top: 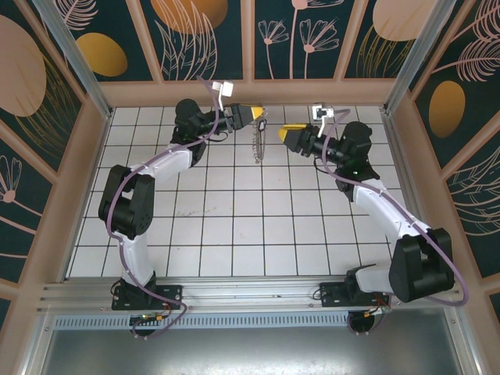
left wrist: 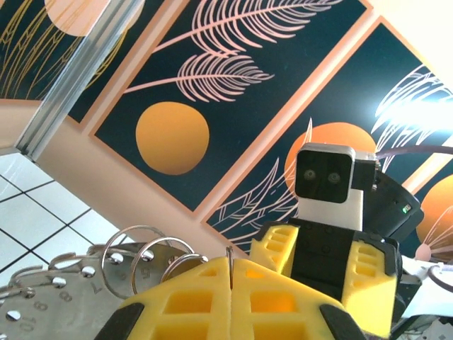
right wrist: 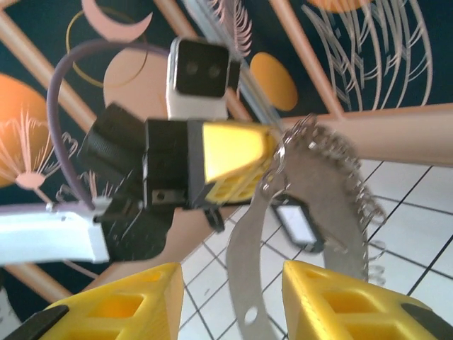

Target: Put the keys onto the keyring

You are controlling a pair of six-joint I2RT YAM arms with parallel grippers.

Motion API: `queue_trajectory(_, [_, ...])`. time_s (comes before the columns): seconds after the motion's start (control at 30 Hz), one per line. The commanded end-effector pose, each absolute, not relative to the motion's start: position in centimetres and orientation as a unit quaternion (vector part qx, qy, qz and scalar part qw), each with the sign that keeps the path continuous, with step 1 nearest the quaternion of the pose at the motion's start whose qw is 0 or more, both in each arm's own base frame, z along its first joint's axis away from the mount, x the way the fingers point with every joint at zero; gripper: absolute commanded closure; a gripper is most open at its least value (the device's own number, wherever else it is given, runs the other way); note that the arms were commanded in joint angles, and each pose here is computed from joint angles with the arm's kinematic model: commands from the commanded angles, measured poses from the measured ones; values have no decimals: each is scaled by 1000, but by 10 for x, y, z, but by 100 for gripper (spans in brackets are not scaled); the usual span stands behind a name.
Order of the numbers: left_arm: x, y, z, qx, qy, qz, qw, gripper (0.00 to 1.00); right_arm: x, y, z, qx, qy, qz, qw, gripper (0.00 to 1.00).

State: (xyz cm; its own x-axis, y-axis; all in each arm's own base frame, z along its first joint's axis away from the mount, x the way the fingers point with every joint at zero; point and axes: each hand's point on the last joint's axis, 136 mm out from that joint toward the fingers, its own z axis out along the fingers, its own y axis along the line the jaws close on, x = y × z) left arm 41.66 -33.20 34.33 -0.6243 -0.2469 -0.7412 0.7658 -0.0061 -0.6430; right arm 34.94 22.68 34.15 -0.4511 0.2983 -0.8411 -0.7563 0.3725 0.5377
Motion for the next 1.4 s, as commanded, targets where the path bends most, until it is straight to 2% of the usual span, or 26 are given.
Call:
queue_trajectory(0.0, [398,-323,388,223,546,-693,414,100,368,221,377,-128,625,557,532,59])
queue_trajectory(0.5, [399,-314,390,171,533,-721,409,100,405,245,395,-97,571,633,513,59])
queue_trajectory(0.83, [404,-316,385,167,532,-725,404,100,404,270,391,-115,568,647,495,60])
queue_trajectory(1.23, [406,-316,384,163,533,-726,402,100,397,279,388,-127,571,647,488,67])
queue_trajectory(1.37, [406,-316,382,162,534,-726,402,100,397,268,389,-113,575,635,504,60])
